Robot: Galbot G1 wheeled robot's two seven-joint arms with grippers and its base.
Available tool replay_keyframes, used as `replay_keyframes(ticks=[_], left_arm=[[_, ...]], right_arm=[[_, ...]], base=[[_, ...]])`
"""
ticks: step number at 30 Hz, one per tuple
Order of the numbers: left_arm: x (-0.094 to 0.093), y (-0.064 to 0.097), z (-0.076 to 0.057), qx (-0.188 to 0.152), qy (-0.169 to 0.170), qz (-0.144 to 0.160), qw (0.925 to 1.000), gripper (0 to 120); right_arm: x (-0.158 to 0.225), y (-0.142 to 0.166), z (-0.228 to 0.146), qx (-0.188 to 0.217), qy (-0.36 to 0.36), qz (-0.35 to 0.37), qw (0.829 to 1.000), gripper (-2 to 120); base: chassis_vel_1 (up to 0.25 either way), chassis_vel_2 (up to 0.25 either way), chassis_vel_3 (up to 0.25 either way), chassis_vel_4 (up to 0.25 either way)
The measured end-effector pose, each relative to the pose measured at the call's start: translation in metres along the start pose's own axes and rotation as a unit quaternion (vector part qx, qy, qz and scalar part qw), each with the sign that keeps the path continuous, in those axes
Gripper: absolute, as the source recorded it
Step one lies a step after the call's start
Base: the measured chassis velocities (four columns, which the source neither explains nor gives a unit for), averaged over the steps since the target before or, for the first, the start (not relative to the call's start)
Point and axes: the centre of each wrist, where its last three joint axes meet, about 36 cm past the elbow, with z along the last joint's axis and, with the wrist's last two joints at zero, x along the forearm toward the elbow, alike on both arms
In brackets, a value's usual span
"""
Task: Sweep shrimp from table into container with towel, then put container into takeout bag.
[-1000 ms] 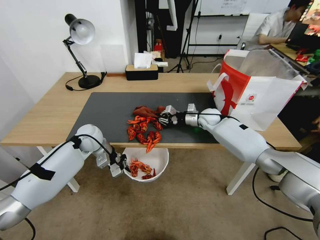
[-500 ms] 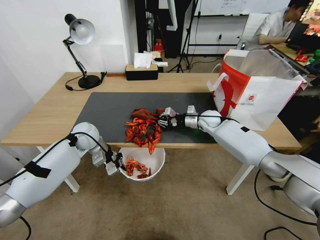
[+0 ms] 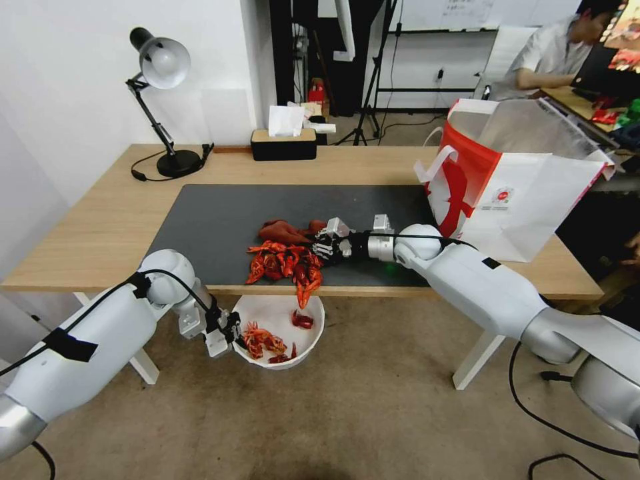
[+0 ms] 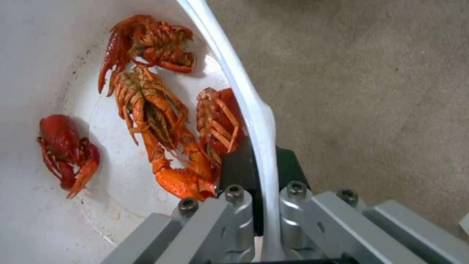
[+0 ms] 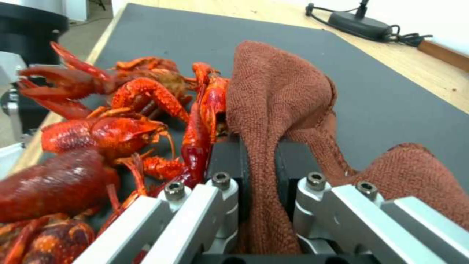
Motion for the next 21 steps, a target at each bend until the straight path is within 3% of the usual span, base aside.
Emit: replay_keyframes(ticks=[21], left_arm=[[-0.005, 0.005, -0.002, -0.003, -0.005, 0.001, 1.0, 0]], right_arm=[[0.018, 0.035, 0.003, -0.005, -0.01, -0.015, 1.0, 8]], base=[[0.0, 0.0, 0.0, 0.0]])
